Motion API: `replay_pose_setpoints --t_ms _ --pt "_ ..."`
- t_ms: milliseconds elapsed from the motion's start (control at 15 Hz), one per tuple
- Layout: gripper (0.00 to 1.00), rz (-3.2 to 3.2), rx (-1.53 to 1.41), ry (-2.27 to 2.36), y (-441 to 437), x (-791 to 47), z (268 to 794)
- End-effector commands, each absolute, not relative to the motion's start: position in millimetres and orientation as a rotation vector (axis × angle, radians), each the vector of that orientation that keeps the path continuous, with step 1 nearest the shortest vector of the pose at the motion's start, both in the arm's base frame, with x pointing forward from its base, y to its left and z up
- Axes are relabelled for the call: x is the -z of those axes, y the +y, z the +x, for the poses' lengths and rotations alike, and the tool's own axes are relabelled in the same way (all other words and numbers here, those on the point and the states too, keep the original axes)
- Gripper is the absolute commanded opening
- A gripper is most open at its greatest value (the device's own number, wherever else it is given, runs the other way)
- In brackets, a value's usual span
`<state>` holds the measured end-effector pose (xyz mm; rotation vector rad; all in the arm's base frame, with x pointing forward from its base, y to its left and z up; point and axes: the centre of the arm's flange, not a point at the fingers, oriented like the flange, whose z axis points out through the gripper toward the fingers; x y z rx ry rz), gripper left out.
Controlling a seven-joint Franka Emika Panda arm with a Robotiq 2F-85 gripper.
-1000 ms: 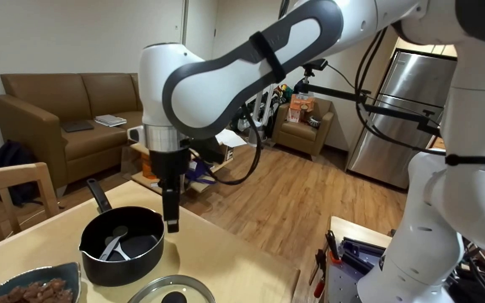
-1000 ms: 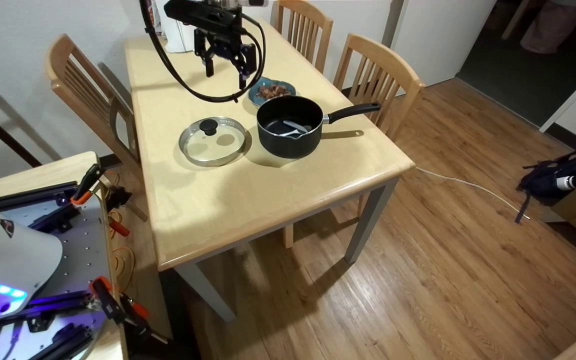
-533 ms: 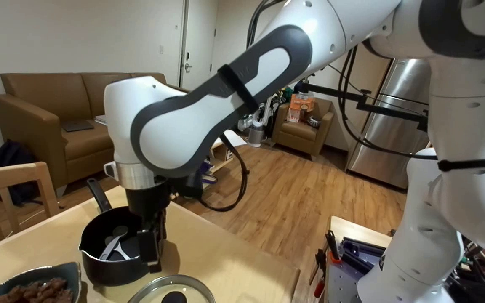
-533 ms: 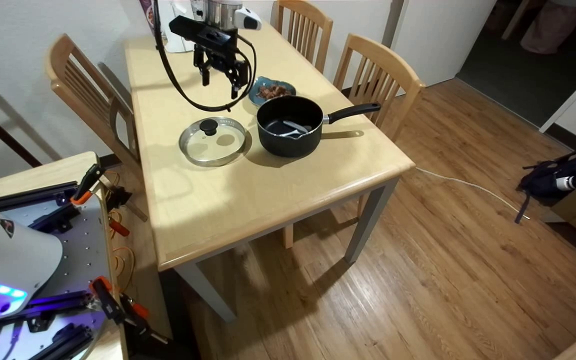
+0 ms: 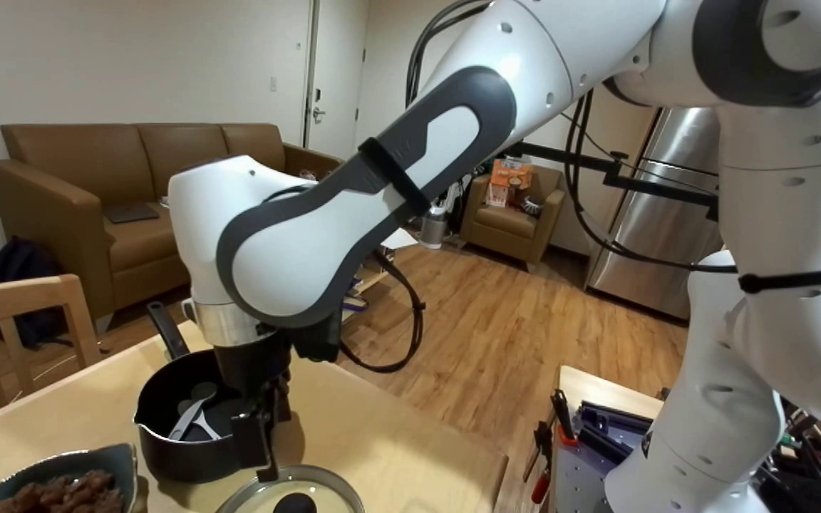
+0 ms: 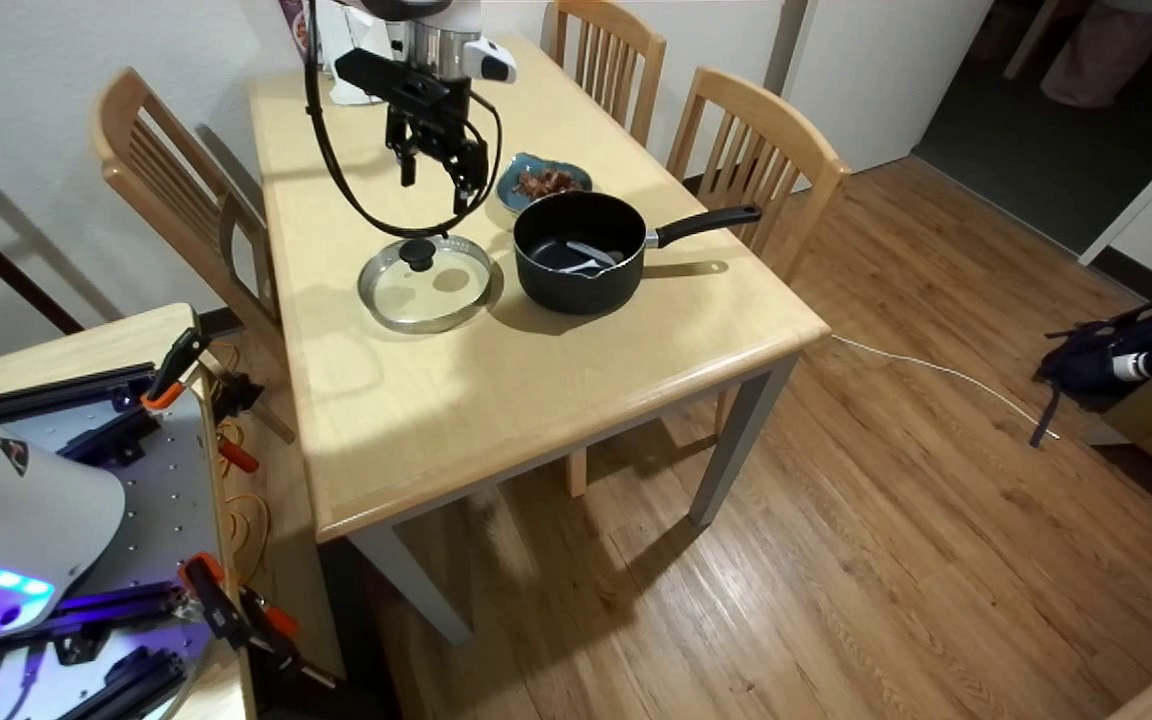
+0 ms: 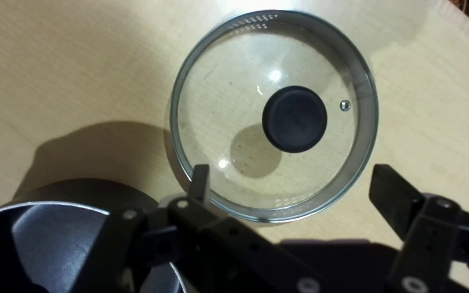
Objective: Pick up the lid from the table and close the pot
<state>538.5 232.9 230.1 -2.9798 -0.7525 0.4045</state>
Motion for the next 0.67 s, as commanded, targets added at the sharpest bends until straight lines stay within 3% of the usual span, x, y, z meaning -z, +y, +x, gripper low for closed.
replay_pose_setpoints --t_ms 0,600 --pt "1.0 -3.034 -0.443 -0.856 228.9 -230.0 537.6" --pt "1.0 -2.908 -0.341 -0.979 267.0 -189.4 525.5"
